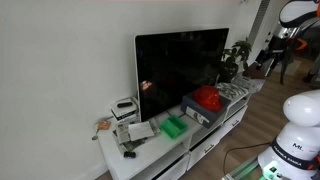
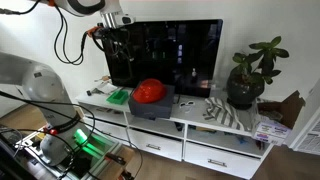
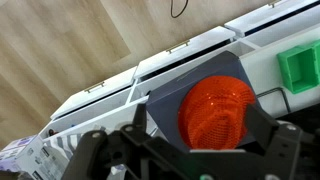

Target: Move the orange hat from the box to the table

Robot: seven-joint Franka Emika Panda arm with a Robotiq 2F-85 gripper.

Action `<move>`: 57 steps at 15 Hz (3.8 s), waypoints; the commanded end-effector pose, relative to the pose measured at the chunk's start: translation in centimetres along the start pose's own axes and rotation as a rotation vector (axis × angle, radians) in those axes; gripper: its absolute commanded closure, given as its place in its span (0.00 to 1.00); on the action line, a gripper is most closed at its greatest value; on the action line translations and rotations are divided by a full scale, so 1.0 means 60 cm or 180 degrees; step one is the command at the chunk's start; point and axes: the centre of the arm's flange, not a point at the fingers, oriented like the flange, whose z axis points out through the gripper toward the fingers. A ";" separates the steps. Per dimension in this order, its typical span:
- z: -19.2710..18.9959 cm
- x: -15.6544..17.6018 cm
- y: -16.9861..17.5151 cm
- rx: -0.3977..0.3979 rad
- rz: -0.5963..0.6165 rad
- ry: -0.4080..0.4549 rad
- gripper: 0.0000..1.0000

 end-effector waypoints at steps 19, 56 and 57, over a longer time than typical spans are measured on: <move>0.104 0.126 -0.090 0.0461 -0.0273 -0.0546 0.00; 0.475 0.413 -0.046 0.1164 0.0667 -0.1145 0.55; 0.475 0.414 -0.045 0.1168 0.0670 -0.1146 0.57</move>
